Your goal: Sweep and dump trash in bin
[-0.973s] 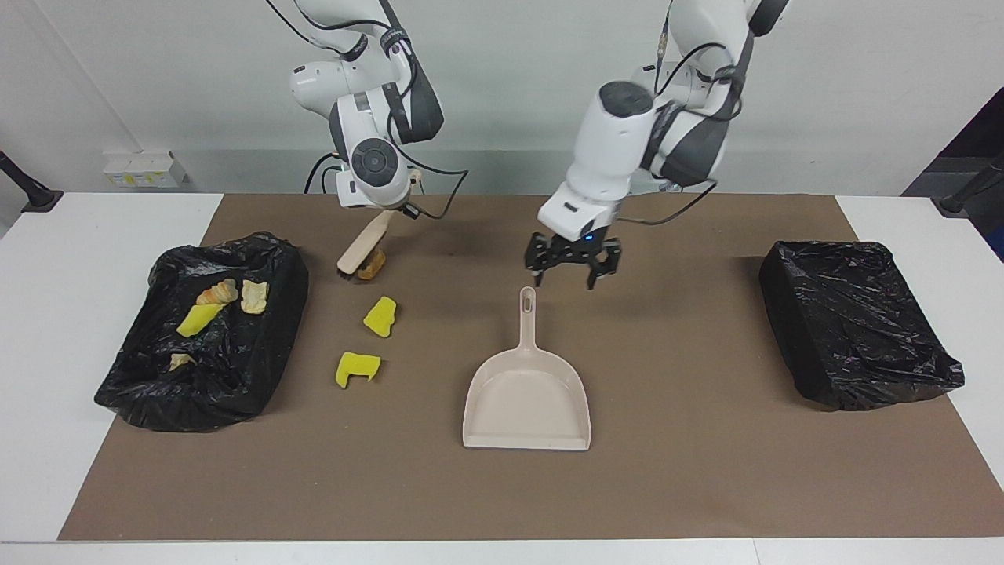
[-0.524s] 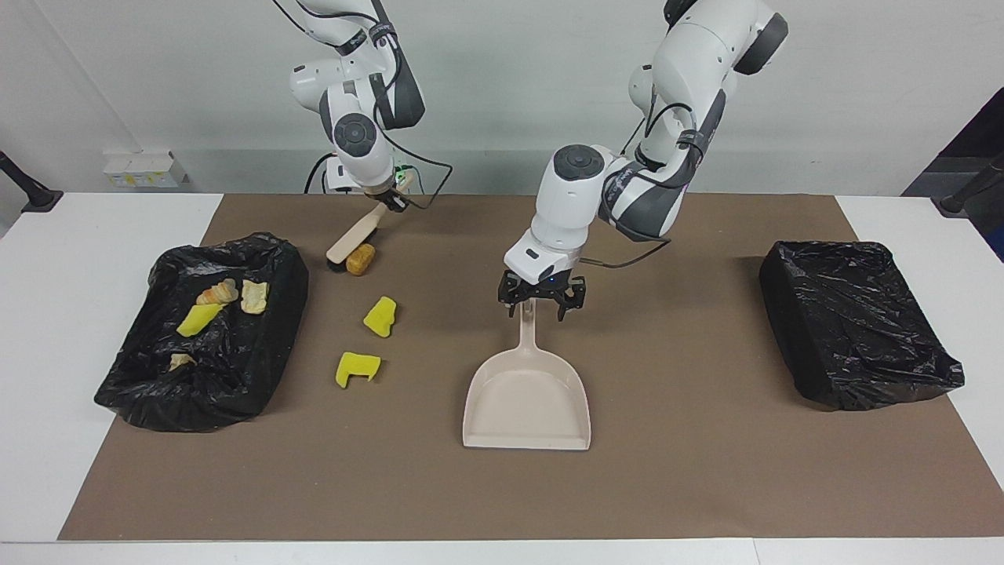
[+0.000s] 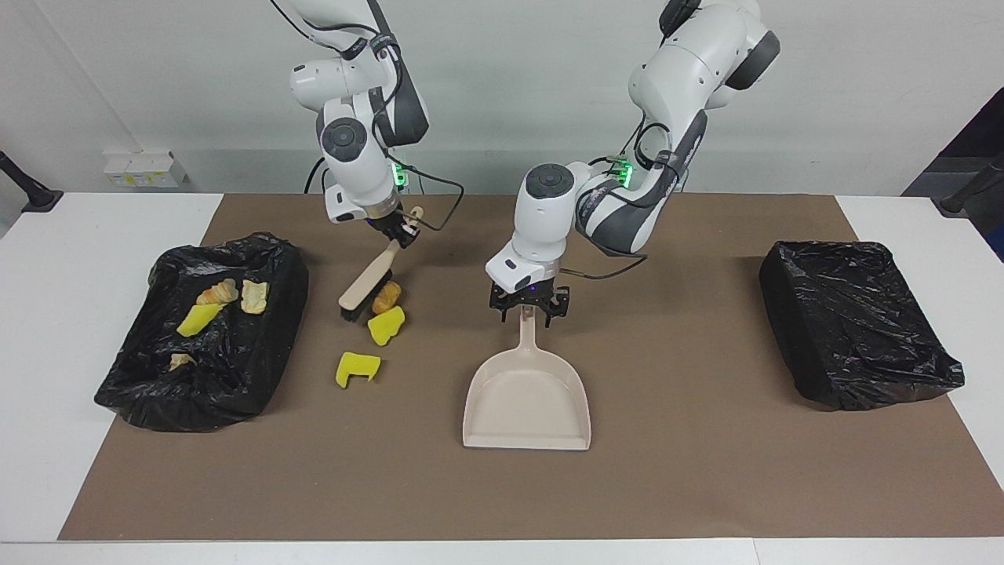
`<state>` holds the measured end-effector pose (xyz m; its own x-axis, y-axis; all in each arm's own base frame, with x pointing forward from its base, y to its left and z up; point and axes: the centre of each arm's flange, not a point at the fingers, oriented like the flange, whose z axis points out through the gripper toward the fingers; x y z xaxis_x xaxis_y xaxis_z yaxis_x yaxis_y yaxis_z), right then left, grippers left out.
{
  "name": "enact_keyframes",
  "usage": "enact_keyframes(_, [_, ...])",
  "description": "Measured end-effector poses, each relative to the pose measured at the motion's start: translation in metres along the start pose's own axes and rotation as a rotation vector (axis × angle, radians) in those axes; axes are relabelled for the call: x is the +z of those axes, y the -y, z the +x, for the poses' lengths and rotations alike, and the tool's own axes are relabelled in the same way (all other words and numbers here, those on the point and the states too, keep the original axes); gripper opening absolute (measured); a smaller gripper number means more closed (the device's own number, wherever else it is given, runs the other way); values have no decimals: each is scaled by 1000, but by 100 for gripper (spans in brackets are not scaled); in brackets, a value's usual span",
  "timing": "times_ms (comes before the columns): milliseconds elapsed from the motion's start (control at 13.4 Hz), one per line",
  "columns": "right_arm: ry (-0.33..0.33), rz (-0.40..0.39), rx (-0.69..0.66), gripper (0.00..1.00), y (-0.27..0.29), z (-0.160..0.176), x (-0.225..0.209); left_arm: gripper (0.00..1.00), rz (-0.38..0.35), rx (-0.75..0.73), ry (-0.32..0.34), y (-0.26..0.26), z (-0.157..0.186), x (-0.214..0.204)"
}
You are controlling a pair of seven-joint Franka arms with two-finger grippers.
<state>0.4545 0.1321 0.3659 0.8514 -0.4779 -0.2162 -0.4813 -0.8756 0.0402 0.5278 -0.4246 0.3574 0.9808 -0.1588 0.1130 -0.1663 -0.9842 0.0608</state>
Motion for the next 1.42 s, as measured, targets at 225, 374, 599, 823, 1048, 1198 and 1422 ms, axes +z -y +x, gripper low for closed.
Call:
enact_keyframes(225, [-1,14,-49,26,22,45,-26,35,0,-11,-3,0,1,-1])
enact_keyframes(374, [0,6,-108,26,28,69,-51,32,0,-10,-12,3,4,-5])
enact_keyframes(599, [-62,-59,-233,26,17,103,-62,32,19,95,-36,33,22,-38])
enact_keyframes(823, [-76,-149,-350,26,0,125,-47,32,115,335,-15,68,25,-80])
enact_keyframes(1048, [-33,-176,-466,26,-14,138,-28,32,186,635,47,84,19,-105])
enact_keyframes(1198, [-7,-185,-503,26,-16,135,-16,32,189,858,112,90,13,-101])
enact_keyframes(1422, [29,-201,-550,26,2,112,4,32,94,1056,199,99,-4,-82])
